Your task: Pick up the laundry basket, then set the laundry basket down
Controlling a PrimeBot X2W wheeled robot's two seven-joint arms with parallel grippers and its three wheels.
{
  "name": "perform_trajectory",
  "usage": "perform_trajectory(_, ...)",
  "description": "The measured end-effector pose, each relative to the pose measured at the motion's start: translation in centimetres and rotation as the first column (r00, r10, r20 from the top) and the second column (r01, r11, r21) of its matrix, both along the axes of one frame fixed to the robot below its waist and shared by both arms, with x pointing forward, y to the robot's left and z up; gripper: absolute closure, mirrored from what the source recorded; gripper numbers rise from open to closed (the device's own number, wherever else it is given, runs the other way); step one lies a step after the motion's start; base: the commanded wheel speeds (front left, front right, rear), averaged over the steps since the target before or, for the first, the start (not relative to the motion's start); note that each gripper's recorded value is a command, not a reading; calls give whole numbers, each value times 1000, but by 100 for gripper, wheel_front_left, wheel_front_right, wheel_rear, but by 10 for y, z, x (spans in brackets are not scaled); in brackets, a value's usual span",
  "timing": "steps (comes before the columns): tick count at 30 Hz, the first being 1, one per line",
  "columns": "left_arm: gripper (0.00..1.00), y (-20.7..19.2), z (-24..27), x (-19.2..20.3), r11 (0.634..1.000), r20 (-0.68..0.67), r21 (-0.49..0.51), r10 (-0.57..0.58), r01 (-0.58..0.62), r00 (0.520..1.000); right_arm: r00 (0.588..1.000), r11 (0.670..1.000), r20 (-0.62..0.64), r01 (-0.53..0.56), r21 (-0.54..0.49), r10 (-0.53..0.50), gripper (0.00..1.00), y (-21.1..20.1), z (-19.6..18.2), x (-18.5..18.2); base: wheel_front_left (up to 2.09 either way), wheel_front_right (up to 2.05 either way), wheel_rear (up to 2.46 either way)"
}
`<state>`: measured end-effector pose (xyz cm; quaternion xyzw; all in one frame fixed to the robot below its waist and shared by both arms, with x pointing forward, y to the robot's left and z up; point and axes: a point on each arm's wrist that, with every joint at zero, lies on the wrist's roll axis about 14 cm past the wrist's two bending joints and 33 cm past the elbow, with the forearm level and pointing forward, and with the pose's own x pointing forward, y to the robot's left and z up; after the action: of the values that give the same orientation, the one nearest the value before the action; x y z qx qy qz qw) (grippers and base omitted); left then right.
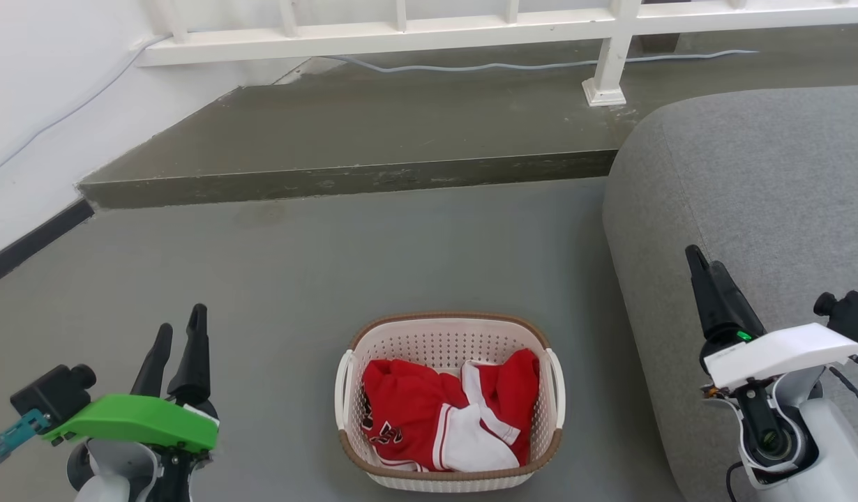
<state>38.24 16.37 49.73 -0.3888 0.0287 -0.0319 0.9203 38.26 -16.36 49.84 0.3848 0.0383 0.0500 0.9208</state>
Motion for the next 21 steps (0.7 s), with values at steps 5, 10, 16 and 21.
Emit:
perform_trajectory(5,0,-3,5,1,998,25,60,-9,8,1000,1000,998,12,-7,-68,8,0,4,1,2,0,0,0)
perform_trajectory(10,0,-5,11,3,993,53,115,-7,1,999,999,991,34,-14,-129,18,0,9,5,4,0,0,0)
perform_trajectory(16,0,-10,16,4,983,85,183,-17,1,996,997,978,61,-26,-209,39,0,16,7,4,0,0,0)
perform_trajectory(21,0,-14,19,4,972,107,234,-29,3,994,995,963,81,-35,-266,58,0,20,10,4,0,0,0)
